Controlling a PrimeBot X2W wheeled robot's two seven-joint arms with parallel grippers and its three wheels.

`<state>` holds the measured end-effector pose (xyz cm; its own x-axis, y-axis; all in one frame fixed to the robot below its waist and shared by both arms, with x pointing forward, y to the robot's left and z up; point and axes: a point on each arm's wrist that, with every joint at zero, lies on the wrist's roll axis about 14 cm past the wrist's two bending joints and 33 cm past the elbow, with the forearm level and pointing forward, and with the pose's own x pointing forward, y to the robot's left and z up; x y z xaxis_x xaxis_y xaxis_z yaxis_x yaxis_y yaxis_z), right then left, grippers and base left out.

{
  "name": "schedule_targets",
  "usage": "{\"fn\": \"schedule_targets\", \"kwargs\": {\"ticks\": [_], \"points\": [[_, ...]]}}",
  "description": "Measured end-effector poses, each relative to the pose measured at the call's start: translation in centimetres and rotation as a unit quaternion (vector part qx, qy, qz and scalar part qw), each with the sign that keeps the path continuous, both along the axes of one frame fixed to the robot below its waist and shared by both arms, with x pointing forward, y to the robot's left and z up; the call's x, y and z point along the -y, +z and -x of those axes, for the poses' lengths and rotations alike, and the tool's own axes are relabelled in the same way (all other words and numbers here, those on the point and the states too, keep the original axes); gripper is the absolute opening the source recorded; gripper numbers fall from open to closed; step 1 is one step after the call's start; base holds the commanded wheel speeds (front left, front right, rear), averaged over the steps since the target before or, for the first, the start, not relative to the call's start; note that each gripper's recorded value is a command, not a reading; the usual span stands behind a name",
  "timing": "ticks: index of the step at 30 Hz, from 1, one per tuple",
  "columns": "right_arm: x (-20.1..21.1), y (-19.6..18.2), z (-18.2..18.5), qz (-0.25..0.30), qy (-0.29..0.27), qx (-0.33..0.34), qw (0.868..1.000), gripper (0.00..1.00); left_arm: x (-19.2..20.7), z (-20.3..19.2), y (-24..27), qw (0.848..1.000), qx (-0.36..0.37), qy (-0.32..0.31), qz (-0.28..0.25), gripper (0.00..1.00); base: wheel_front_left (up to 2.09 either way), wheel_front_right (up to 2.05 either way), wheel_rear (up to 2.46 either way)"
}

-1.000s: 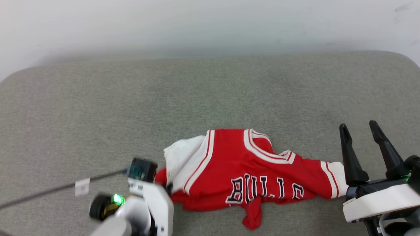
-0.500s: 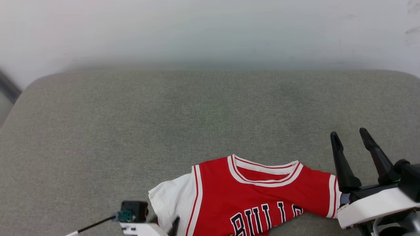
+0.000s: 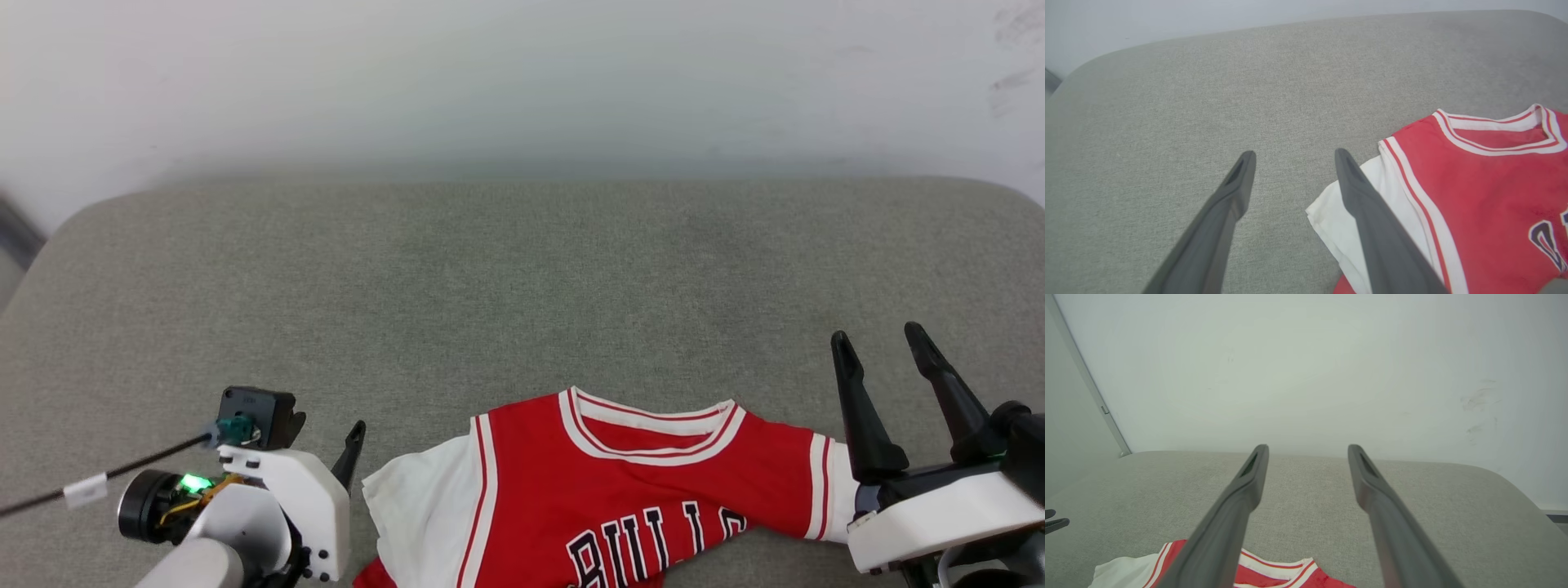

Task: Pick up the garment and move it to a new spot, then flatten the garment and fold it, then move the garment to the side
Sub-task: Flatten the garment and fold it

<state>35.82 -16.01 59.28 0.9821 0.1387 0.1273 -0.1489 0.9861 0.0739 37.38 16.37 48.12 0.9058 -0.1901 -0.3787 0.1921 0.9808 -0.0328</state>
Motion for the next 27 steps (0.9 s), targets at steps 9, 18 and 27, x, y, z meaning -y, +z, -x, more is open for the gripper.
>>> {"fn": "schedule_targets", "kwargs": {"ticks": [9,18,27], "points": [[1.4,-2.0,-1.6,-0.004,-0.021,-0.024,0.999,1.00,-0.2,-0.5,-5.2,0.975,-0.184,-0.103,-0.066,1.00,0.00,0.00,0.00],[3.7,-4.3,-2.1,-0.010,-0.056,-0.049,0.997,1.00,1.9,0.6,-10.8,0.934,-0.308,-0.163,-0.083,1.00,0.00,0.00,0.00],[4.7,-4.6,-1.8,-0.008,-0.072,-0.054,0.996,1.00,3.5,0.7,-11.7,0.924,-0.331,-0.180,-0.070,0.00,0.00,0.00,0.00]]}}
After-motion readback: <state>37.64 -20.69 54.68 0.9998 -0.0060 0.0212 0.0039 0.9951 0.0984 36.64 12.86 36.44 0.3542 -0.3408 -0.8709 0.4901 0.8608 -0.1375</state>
